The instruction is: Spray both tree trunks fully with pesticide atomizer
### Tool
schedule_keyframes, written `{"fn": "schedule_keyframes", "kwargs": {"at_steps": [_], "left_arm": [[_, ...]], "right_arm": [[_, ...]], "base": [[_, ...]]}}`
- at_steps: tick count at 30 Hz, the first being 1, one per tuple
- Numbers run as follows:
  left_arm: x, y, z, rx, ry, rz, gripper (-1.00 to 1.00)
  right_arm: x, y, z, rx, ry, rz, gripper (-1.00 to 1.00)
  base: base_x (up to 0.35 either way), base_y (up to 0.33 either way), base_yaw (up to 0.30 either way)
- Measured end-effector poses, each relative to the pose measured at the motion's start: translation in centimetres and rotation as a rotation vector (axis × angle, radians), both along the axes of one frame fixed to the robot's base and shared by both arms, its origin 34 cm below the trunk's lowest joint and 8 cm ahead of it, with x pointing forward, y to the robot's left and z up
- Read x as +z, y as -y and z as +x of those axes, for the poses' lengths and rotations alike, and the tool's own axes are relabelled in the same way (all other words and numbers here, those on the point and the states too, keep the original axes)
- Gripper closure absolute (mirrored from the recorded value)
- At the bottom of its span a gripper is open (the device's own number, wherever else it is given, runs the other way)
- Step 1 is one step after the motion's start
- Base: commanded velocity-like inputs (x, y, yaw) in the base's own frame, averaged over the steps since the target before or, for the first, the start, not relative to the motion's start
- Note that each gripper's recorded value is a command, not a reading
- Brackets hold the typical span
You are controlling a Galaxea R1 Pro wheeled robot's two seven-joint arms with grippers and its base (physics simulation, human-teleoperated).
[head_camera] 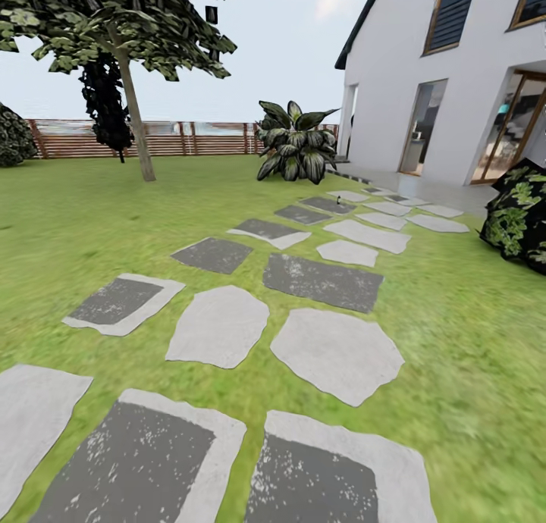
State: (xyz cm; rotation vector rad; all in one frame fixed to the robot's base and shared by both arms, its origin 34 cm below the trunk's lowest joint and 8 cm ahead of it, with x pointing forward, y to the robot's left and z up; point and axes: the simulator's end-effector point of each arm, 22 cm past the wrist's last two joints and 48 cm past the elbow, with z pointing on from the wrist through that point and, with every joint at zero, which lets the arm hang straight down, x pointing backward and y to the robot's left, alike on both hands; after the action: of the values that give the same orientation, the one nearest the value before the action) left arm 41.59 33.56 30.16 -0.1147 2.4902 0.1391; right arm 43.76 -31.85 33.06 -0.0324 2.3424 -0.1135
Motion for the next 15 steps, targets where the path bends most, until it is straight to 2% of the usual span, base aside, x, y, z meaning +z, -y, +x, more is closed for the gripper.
{"fn": "schedule_keyframes", "kwargs": {"at_steps": [15], "left_arm": [[0.0, 0.0, 0.0, 0.0, 0.0, 0.0, -1.0]], "right_arm": [[-0.01, 0.0, -0.01, 0.0, 0.0, 0.0, -1.0]], "base": [[0.338, 0.0, 0.0]]}}
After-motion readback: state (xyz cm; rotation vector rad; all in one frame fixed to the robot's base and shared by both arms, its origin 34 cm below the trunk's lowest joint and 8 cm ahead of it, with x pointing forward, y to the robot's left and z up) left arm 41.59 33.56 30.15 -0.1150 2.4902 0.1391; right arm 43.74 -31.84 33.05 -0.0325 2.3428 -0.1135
